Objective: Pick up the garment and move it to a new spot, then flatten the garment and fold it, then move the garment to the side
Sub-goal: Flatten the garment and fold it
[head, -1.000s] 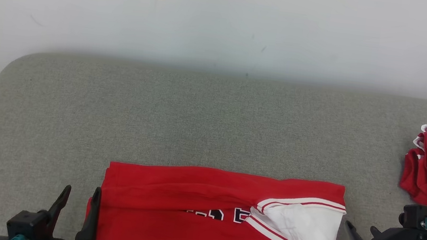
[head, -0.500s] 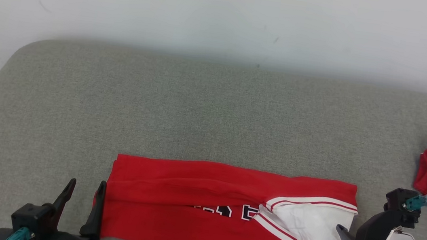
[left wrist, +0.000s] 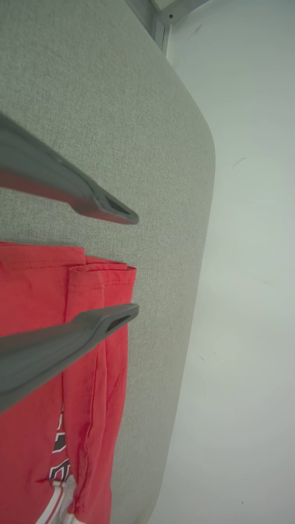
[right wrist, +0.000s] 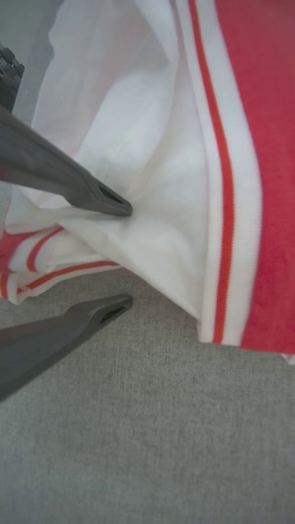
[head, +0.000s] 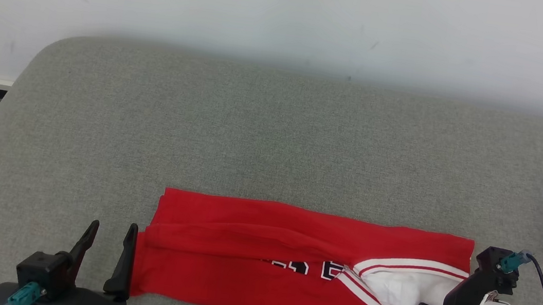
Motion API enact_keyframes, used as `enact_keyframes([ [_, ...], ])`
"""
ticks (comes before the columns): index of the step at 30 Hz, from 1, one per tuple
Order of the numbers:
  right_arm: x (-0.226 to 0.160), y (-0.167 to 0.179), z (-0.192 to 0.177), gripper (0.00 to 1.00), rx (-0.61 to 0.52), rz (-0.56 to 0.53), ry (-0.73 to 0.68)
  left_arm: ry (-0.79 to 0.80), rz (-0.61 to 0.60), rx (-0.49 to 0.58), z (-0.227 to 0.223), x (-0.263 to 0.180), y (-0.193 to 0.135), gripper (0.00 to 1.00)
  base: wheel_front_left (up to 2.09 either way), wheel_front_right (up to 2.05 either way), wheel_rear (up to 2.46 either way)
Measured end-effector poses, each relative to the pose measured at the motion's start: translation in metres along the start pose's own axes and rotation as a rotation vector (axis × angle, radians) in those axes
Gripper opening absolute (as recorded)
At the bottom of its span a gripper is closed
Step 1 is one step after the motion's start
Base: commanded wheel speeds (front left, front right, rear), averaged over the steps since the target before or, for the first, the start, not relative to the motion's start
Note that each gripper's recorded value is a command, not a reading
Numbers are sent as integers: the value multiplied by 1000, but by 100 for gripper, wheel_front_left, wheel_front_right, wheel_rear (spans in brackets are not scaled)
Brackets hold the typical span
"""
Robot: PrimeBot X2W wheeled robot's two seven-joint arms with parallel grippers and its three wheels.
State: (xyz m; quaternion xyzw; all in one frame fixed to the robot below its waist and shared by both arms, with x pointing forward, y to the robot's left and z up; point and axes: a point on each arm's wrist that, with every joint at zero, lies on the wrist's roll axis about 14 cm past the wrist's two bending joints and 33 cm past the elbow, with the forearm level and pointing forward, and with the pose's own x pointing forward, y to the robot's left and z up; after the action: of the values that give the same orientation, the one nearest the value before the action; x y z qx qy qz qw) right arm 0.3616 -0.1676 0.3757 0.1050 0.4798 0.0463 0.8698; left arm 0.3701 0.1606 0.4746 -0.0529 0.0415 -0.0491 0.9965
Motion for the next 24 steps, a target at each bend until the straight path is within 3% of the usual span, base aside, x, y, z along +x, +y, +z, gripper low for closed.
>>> enact_keyframes([
  [7,10,9,-4,100,-4,23,47,5,11,-3,-2,-2,4,100,0,0,0],
  [8,11,11,-3,90,-3,29,46,6,12,-3,-2,-2,4,100,0,0,0],
  [10,12,13,-1,48,-7,34,43,5,14,-3,-2,-2,5,100,0,0,0],
  [13,15,18,2,15,-7,44,36,4,15,-3,-1,-2,5,100,0,0,0],
  [15,15,17,3,2,-3,41,33,4,15,-3,-1,-3,5,100,0,0,0],
  [24,9,-5,12,0,65,-5,-16,0,11,-2,0,-2,3,100,0,0,0],
])
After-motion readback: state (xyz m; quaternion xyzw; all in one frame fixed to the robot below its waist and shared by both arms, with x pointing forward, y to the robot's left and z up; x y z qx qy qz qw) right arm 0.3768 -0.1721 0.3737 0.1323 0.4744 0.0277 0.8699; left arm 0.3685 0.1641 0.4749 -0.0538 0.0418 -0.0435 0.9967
